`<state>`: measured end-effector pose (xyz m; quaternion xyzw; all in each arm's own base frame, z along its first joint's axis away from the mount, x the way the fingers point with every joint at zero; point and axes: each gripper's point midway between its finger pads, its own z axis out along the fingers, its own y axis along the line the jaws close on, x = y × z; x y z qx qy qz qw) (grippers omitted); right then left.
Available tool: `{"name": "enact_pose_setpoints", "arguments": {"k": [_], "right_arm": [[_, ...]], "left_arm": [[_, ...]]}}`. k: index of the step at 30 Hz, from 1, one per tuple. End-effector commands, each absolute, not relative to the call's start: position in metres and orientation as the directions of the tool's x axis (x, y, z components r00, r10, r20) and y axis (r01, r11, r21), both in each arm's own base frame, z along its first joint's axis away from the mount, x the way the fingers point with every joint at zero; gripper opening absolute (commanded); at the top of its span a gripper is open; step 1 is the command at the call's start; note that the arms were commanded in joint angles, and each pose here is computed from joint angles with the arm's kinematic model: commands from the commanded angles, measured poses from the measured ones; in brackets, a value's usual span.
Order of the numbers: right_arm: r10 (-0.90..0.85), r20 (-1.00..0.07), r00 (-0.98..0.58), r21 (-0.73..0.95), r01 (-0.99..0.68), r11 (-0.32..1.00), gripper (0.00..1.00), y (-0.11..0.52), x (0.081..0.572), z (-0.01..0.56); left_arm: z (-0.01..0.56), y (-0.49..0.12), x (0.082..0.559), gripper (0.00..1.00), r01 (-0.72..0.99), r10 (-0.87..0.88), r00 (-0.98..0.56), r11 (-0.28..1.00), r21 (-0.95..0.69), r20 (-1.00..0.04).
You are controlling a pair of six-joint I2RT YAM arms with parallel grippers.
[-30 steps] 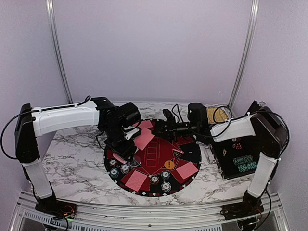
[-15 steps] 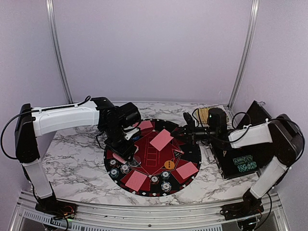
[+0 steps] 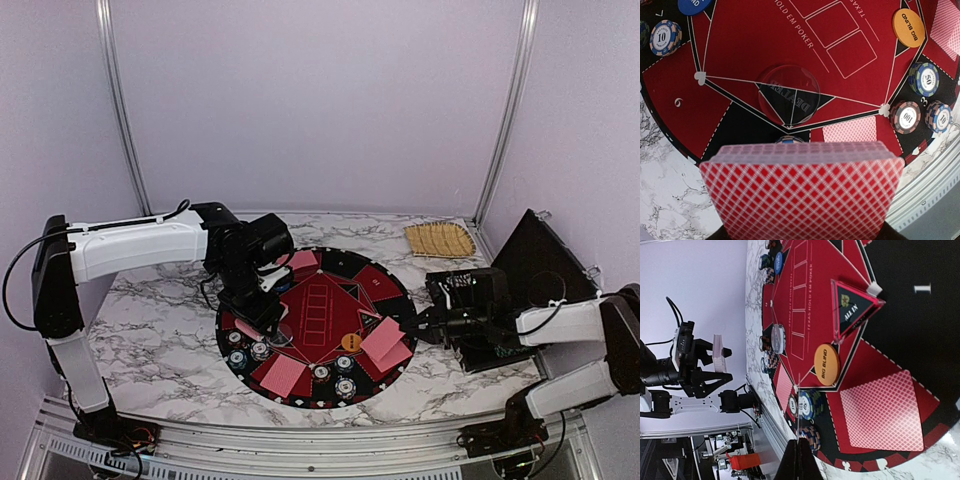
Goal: Distribute texas hold em gaming equipment
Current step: Distribute the poker card in the big blind area.
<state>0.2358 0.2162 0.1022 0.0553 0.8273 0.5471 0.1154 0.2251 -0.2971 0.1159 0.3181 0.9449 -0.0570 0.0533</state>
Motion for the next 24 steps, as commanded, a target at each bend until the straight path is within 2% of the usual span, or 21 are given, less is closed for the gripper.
{"name": "enact_pose_setpoints", "arguments": {"k": [1,16,18,24], "right_arm": [[0.201,-0.138,-0.970,0.891,-0.033,0.453,0.00,0.207,0.224,0.084],[0.194,-0.101,-0.976,0.861,0.012,0.509,0.01,0.199,0.209,0.056],[0.194,-0.101,-0.976,0.851,0.016,0.525,0.04,0.197,0.209,0.053],[0.183,-0.109,-0.977,0.816,0.017,0.578,0.23,0.192,0.207,0.044]], "left_arm": [[0.121,-0.301,0.228,0.36,0.614,0.599,-0.787,0.785,-0.085,-0.149],[0.122,-0.300,0.226,0.36,0.610,0.595,-0.789,0.787,-0.088,-0.150],[0.122,-0.300,0.226,0.36,0.611,0.596,-0.789,0.787,-0.087,-0.149],[0.123,-0.298,0.225,0.36,0.611,0.597,-0.789,0.786,-0.087,-0.148]]}}
